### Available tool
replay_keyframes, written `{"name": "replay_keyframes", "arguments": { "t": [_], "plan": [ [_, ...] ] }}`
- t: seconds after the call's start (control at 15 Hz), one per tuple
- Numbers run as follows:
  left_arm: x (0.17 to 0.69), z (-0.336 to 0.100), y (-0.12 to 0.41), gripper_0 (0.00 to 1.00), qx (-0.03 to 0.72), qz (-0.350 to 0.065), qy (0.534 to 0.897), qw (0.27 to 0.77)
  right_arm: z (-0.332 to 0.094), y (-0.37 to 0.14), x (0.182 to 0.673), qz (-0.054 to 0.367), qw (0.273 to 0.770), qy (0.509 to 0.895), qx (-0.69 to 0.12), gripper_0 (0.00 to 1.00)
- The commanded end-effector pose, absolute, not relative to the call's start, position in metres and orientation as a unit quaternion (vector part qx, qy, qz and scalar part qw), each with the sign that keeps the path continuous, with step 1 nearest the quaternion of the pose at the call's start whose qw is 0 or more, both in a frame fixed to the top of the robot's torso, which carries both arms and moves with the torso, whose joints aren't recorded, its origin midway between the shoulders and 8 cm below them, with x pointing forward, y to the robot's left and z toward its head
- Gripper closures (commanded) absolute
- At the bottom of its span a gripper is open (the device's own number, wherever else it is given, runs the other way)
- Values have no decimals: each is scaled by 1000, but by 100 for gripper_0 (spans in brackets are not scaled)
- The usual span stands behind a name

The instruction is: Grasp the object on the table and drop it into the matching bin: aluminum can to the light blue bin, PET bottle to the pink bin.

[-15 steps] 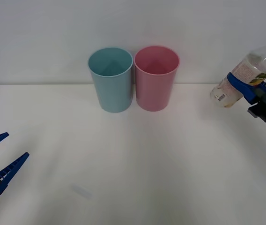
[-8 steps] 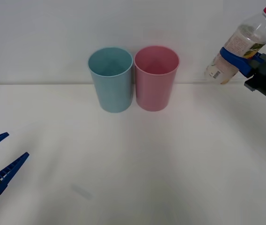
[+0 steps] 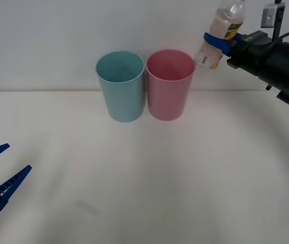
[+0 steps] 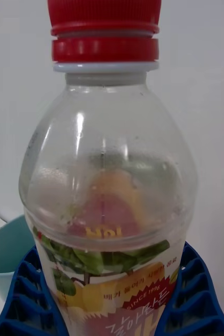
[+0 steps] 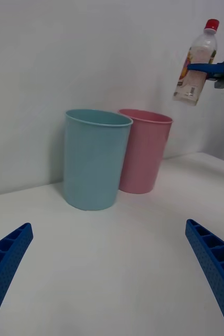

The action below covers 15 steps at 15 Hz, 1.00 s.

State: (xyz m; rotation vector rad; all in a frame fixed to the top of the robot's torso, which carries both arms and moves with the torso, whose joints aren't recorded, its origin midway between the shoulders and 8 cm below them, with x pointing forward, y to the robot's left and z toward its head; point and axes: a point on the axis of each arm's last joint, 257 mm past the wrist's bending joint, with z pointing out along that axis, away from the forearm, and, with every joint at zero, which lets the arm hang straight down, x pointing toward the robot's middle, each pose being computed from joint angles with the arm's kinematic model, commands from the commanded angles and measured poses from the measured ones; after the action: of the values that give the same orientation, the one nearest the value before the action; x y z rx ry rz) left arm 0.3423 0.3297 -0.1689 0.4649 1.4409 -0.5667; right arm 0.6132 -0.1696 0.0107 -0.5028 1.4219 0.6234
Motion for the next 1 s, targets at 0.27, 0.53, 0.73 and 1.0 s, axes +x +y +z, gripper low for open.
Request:
{"name": "replay_keyframes", "arguments": {
  "t": [0.27,0.53,0.73,1.0],
  "plan": [
    [342,-169,330,0,208,-253,645,691,11,-115,665,280,671,646,-233,100],
    [342,-169,330,0,208,-253,645,691,6,-87,675,284,665,650,-235,100],
    [342,-169,330,0,208,-253,645,691,2,-76,673,290,662,648,-239,98],
    [342,-169,330,0,208,-253,645,691,2,-75,673,287,664,647,-241,40]
  ]
}}
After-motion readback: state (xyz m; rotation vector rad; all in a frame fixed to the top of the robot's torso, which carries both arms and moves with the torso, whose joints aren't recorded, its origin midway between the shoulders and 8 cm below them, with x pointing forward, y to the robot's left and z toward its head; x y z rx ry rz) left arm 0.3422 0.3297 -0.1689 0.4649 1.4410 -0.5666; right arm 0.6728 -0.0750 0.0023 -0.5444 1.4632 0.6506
